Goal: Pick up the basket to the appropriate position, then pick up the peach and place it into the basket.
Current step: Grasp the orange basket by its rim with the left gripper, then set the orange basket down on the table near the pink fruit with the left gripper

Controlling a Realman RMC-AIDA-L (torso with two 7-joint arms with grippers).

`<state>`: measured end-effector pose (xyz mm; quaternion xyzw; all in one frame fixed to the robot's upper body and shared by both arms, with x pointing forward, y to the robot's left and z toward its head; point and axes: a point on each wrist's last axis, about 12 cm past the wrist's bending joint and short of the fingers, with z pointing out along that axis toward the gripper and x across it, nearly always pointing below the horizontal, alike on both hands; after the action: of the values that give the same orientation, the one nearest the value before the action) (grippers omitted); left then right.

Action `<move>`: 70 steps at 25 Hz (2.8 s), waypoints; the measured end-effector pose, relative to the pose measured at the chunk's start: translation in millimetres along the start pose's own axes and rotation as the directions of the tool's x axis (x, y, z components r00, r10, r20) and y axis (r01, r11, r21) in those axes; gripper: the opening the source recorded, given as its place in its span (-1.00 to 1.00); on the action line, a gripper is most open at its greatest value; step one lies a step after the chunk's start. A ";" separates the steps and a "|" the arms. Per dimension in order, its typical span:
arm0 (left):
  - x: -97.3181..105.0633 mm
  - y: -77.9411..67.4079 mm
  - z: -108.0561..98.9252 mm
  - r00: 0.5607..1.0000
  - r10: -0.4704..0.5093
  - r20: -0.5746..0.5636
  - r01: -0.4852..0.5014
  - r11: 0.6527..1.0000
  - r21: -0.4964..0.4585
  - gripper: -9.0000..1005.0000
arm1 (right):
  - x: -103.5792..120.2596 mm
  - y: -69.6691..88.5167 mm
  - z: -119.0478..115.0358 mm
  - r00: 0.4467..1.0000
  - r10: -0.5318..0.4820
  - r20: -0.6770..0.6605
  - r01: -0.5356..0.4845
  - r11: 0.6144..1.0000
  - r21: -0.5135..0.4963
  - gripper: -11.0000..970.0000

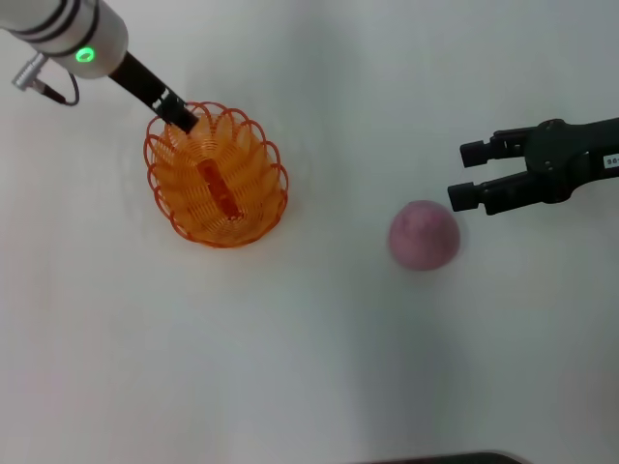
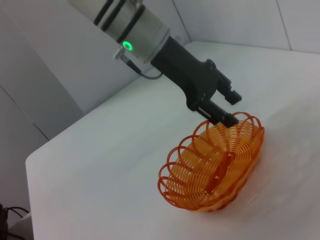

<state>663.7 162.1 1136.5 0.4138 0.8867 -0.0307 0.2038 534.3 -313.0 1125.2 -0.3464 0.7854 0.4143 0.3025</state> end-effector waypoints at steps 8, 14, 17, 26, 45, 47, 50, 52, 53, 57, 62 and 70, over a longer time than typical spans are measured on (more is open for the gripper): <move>5.4 -6.2 10.5 0.999 0.022 -0.023 -0.022 1.000 -0.002 -0.15 | -0.9 -0.8 3.1 1.000 -0.001 -0.003 0.001 1.000 0.002 0.93; 3.0 -5.7 7.4 1.000 0.013 -0.003 -0.013 1.000 -0.002 -0.17 | 0.4 -1.4 4.6 1.000 0.005 -0.005 -0.005 1.000 0.001 0.93; 2.3 -6.3 6.9 1.000 0.015 0.003 -0.015 1.000 -0.002 -0.18 | 0.4 -1.4 4.7 1.000 0.005 -0.005 -0.005 1.000 0.002 0.93; 4.8 -6.0 7.0 1.000 0.007 0.000 -0.007 1.000 0.003 -0.79 | 0.2 -2.4 4.6 1.000 0.005 -0.003 -0.005 1.000 0.010 0.92; 95.1 51.5 -52.8 0.781 -0.623 0.045 0.573 0.744 0.344 -0.92 | -0.5 -3.2 6.0 1.000 0.000 -0.001 0.000 1.000 0.011 0.92; 107.2 53.7 -54.0 0.718 -0.694 0.052 0.627 0.677 0.386 -0.92 | -1.2 -3.4 6.3 1.000 -0.003 -0.001 0.003 1.000 0.011 0.92; 125.0 51.4 -50.9 0.617 -0.785 0.053 0.688 0.571 0.448 -0.92 | -2.2 -3.3 7.1 1.000 -0.007 -0.003 0.007 1.000 0.009 0.92; 135.2 43.8 -44.8 0.569 -0.821 0.045 0.706 0.516 0.485 -0.92 | -2.3 -3.3 7.6 1.000 -0.007 -0.003 0.007 1.000 0.009 0.92; 139.6 39.2 -41.7 0.551 -0.834 0.042 0.710 0.494 0.502 -0.92 | -2.3 -3.2 7.7 1.000 -0.007 -0.003 0.008 1.000 0.008 0.92; 157.5 25.4 -33.0 0.455 -0.888 0.071 0.741 0.422 0.523 -0.92 | -2.3 -3.2 7.9 1.000 -0.008 -0.003 0.008 1.000 0.009 0.92; 174.7 12.7 -31.4 0.391 -0.917 0.075 0.765 0.369 0.528 -0.89 | -1.9 -2.8 9.1 1.000 -0.008 -0.002 0.008 1.000 0.006 0.92; 190.2 5.1 -32.4 0.390 -0.921 0.027 0.770 0.342 0.538 -0.44 | -2.5 -3.2 10.6 1.000 -0.010 0.001 0.010 1.000 0.009 0.92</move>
<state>547.3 309.8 1093.2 -0.0943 0.8887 -0.4015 0.2004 540.3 -304.5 1120.6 -0.3487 0.7854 0.4095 0.3064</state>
